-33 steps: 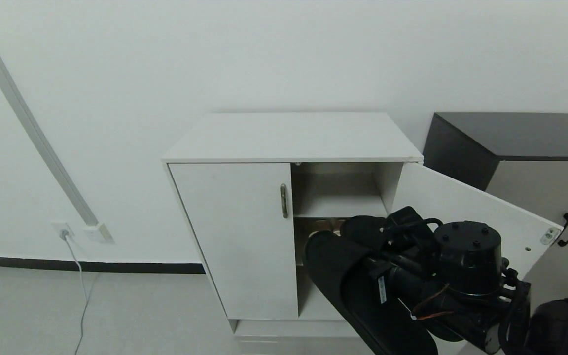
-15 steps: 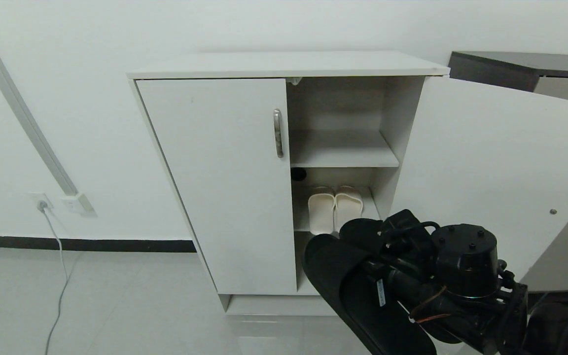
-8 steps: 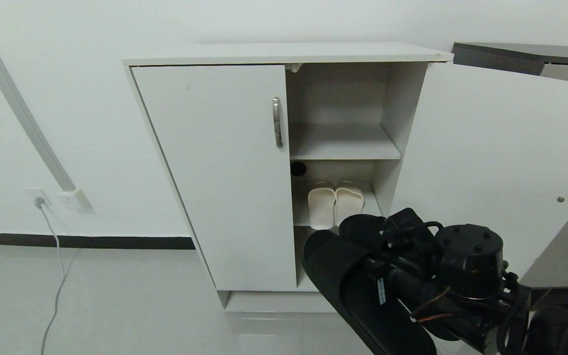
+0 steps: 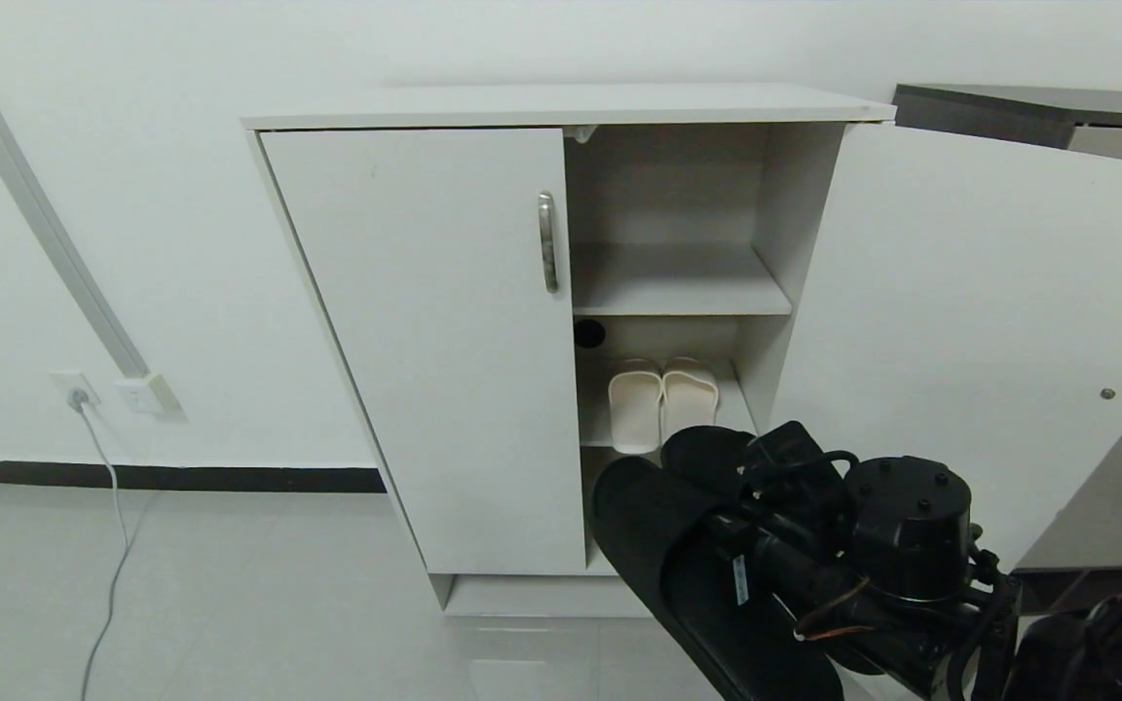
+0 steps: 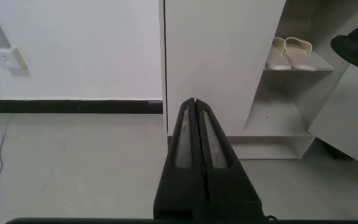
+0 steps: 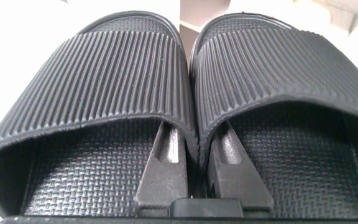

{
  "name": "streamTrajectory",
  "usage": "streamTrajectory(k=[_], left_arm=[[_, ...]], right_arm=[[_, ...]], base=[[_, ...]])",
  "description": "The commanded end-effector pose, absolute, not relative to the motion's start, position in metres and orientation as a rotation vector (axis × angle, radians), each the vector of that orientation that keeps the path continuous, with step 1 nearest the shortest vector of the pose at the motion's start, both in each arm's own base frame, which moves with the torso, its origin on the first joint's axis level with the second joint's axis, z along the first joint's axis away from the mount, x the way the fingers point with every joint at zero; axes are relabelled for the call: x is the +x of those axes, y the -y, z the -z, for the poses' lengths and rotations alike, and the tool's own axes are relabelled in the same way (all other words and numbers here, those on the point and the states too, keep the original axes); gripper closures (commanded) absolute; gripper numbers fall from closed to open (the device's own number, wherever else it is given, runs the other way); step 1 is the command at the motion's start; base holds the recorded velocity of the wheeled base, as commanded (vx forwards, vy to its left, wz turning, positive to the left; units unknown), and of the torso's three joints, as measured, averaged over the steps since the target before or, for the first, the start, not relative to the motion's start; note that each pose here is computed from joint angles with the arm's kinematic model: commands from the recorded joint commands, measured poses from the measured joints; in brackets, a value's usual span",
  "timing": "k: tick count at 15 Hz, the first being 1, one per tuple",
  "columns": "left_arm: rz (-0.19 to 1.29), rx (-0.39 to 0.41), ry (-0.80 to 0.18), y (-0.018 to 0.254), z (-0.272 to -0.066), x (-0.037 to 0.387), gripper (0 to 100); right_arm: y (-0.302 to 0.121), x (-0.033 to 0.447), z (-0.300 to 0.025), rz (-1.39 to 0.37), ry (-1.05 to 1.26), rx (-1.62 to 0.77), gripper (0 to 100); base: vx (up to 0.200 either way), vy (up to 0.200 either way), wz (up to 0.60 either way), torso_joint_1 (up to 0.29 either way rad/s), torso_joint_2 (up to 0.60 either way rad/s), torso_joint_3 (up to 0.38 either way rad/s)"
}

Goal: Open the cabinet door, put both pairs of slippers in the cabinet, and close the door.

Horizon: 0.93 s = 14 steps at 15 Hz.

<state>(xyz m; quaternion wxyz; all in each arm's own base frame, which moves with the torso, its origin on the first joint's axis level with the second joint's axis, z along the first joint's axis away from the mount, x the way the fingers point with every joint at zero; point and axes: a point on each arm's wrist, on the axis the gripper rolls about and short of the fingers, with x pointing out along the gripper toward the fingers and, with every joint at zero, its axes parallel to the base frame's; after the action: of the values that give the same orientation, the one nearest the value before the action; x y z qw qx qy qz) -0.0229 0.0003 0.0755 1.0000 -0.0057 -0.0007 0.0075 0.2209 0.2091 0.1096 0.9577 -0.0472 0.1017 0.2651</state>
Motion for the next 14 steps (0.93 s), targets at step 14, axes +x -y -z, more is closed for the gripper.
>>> streamTrajectory(k=[14], left_arm=[[-0.014,-0.008,0.002,0.0,-0.076,-0.023,100]], right_arm=[[-0.269,0.248,-0.109,-0.375,-0.141,-0.006,100]], base=[[0.0,0.0,-0.09,0.0,0.0,0.001]])
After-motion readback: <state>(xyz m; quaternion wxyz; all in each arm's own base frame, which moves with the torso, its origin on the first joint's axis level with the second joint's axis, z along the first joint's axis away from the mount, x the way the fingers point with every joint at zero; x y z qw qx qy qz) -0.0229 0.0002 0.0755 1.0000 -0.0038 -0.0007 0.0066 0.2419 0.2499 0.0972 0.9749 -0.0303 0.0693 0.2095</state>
